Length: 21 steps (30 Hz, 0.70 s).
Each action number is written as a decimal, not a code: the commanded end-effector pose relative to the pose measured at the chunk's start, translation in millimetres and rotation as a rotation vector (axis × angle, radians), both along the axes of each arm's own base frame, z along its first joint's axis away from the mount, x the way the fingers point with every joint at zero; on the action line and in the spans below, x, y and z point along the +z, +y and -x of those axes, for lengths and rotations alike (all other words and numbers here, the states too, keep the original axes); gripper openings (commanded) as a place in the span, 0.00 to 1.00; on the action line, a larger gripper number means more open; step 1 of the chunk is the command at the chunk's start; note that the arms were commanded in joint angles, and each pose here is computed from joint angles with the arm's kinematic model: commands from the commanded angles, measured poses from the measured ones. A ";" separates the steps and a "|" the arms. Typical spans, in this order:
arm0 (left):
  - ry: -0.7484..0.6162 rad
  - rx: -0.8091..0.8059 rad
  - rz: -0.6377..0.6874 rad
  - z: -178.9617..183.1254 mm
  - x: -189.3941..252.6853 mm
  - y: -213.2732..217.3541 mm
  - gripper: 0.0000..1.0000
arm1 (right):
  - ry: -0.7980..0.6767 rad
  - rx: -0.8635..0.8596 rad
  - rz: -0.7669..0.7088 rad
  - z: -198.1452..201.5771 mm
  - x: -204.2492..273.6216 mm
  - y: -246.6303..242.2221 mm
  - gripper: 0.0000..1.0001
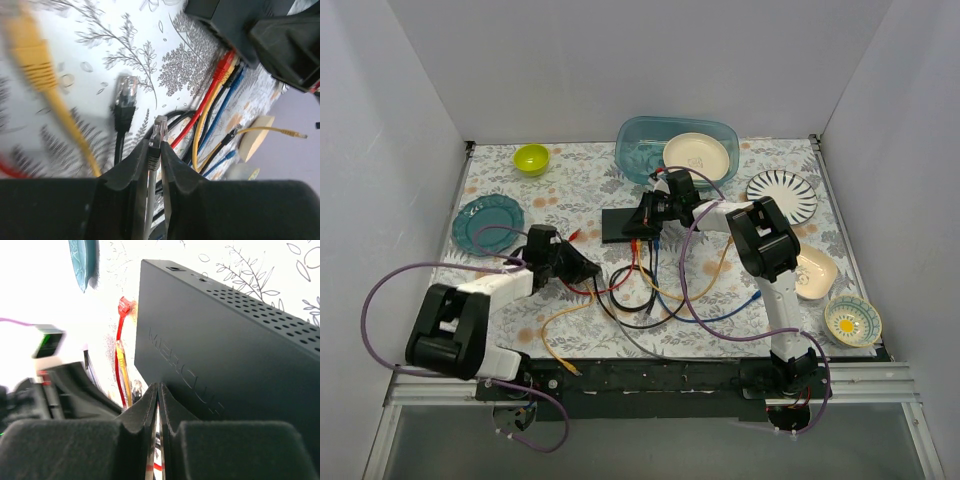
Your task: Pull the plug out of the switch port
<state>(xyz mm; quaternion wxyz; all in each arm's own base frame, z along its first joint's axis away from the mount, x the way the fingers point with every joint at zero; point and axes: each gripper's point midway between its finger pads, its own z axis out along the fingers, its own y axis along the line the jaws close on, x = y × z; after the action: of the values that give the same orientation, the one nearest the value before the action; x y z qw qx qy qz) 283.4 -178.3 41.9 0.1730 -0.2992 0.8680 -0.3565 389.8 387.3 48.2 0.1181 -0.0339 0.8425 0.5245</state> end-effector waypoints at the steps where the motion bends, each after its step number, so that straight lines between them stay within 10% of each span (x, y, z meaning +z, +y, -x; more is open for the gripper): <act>1: 0.040 0.134 -0.212 8.1 15.1 53.8 0.02 | 0.045 -0.053 0.113 6.0 -33.7 -24.0 0.12; 10: -0.204 0.081 -0.094 -32.2 70.4 30.6 0.84 | 0.023 -0.054 0.129 9.1 -26.3 -29.2 0.12; 21: -0.272 -0.182 0.104 -77.9 63.4 -77.1 0.61 | 0.010 -0.147 0.169 -8.0 -23.0 -64.2 0.09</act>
<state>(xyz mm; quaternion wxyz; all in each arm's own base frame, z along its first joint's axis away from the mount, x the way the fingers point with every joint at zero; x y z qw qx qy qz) 353.3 -214.4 101.4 0.2494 -0.2240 0.8527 -0.4007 394.0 353.9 48.3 0.1435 -0.0121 0.8575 0.4938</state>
